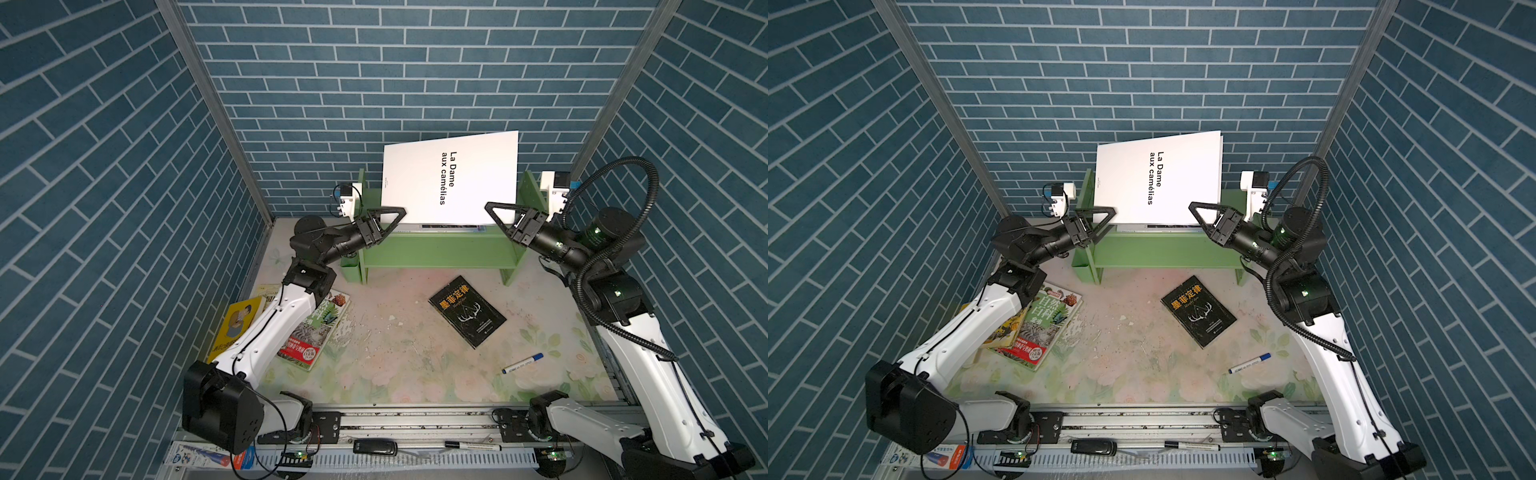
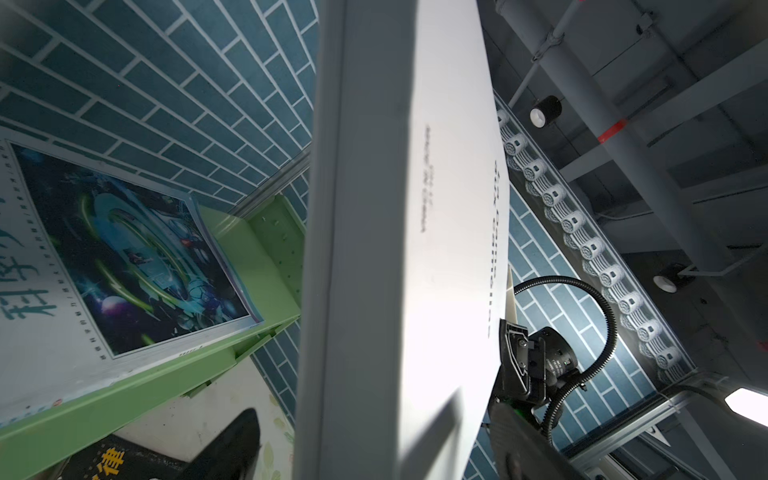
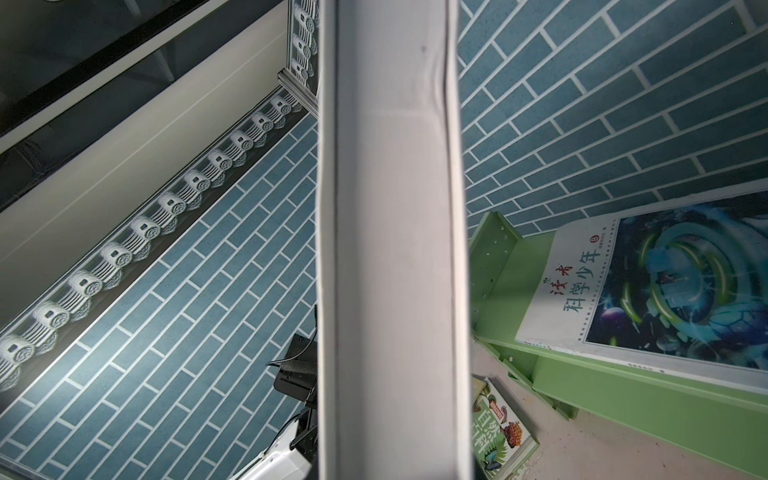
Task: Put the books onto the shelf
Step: 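Raise the white book above the shelf and tilt it over the magazine with both grippers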
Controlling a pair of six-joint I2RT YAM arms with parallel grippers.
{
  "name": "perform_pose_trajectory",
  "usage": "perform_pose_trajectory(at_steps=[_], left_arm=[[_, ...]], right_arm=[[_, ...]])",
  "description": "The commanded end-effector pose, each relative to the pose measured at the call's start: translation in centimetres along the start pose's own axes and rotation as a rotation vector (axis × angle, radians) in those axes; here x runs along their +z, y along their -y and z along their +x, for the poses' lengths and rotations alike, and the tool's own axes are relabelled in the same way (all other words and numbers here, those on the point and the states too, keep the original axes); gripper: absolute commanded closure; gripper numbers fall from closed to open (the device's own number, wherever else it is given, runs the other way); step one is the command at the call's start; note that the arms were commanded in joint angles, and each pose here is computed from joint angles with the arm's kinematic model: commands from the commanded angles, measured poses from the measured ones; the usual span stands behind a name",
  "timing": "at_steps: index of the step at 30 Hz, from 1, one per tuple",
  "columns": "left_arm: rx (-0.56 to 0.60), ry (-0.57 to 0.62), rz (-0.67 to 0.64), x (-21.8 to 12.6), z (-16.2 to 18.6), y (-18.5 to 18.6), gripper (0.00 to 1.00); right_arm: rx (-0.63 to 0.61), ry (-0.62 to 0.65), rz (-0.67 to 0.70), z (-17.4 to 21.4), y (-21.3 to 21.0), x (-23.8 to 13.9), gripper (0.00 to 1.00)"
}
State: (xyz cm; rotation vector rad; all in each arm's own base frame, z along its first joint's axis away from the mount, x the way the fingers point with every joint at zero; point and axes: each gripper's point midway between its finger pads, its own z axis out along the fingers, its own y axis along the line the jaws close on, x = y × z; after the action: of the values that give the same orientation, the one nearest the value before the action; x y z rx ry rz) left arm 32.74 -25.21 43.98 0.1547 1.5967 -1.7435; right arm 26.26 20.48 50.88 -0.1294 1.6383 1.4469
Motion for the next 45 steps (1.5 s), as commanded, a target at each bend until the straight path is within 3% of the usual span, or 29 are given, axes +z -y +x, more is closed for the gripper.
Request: perform_pose_trajectory(at_steps=[1, 10, 16, 21, 24, 28, 35, 41, 45], left_arm=[[0.04, 0.009, 0.071, 0.0, -0.9, 2.1, 0.19], [0.077, -0.003, 0.083, 0.3, -1.6, 3.2, 0.41], [0.084, 0.002, 0.019, 1.2, -2.7, 2.1, 0.55], [0.094, 0.02, 0.006, 2.4, -4.2, 1.6, 0.63], [0.071, 0.051, -0.033, 3.1, -5.5, 0.2, 0.75], [0.044, 0.079, -0.073, 4.0, -6.7, -1.4, 0.75], [-0.006, 0.082, -0.134, 5.0, -7.4, -3.7, 0.72], [-0.052, 0.076, -0.208, 4.6, -6.8, -5.5, 0.71], [-0.052, 0.074, -0.267, 3.8, -6.3, -6.0, 0.69]], right_arm=[[0.009, 0.01, -0.083, -0.8, -1.6, 0.1, 0.8], [0.054, -0.007, -0.051, -1.5, 0.4, 1.6, 0.79], [0.044, 0.04, 0.026, -3.2, 3.5, 2.4, 0.77], [0.053, 0.078, 0.109, -4.8, 6.9, 3.1, 0.6], [0.066, 0.092, 0.172, -5.6, 9.3, 3.4, 0.51], [0.09, 0.109, 0.305, -6.2, 13.4, 3.2, 0.36], [0.061, 0.123, 0.54, -6.1, 18.2, 1.2, 0.3], [0.01, 0.104, 0.576, -6.1, 19.5, 1.4, 0.3], [-0.024, 0.086, 0.53, -5.9, 19.7, 2.3, 0.3]])
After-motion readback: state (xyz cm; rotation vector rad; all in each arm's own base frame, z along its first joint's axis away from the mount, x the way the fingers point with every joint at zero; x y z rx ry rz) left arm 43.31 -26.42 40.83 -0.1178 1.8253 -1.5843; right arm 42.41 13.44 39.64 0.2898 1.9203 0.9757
